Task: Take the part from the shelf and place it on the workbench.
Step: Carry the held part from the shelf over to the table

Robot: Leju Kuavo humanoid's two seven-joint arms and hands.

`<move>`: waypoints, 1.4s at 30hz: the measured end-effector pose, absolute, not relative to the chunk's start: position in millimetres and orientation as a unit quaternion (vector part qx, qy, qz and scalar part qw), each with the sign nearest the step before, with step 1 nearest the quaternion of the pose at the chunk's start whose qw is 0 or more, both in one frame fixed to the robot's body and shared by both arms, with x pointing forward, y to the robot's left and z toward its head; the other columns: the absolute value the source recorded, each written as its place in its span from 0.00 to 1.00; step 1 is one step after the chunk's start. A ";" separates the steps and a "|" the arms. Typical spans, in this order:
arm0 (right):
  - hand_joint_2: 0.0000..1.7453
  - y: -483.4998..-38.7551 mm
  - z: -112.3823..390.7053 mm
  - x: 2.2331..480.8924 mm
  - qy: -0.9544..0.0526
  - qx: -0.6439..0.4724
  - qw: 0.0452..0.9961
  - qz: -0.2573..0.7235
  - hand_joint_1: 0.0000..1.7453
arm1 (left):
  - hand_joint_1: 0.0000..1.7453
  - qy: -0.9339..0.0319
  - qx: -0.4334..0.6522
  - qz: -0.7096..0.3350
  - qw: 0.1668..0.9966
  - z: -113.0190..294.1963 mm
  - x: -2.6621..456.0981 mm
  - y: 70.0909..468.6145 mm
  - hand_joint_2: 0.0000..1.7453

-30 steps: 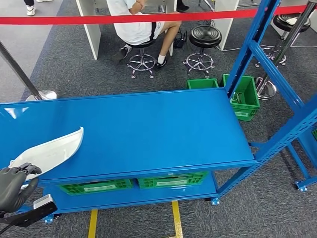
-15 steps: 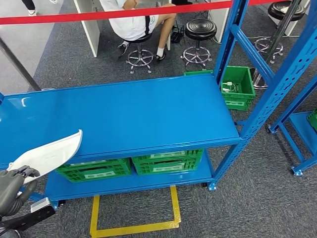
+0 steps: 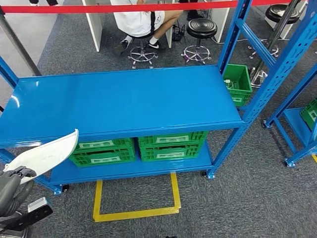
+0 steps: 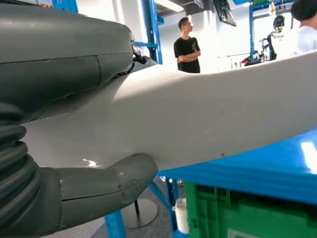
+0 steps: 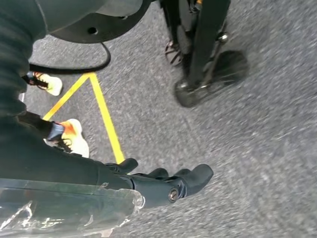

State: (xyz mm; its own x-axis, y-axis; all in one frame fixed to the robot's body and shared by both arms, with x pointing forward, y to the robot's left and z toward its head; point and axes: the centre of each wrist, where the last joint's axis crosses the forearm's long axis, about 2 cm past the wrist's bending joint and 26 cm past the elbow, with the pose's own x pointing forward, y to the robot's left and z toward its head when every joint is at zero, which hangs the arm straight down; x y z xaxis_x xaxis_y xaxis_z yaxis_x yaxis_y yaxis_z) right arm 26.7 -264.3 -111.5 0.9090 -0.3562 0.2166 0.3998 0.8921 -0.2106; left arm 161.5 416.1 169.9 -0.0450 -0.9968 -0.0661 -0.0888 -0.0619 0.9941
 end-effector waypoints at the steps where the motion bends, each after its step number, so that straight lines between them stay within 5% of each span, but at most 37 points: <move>1: 1.00 -264.3 -111.5 26.7 -0.086 -0.126 0.969 -0.195 0.00 | 1.00 -0.517 0.525 -0.505 0.449 169.8 161.4 416.1 1.00; 42: 1.00 -263.6 -111.6 27.8 -0.091 -0.111 0.973 -0.183 0.00 | 1.00 -0.520 0.518 -0.513 0.445 169.0 160.0 416.0 1.00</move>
State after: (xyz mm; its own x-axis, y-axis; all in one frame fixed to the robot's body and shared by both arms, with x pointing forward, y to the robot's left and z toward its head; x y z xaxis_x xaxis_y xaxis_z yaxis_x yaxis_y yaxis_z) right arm 27.8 -263.6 -111.6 0.9166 -0.3356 0.2170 0.3760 0.9084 -0.1831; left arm 160.0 416.0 169.0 -0.0674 -0.9953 -0.0691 -0.0831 -0.0634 0.9945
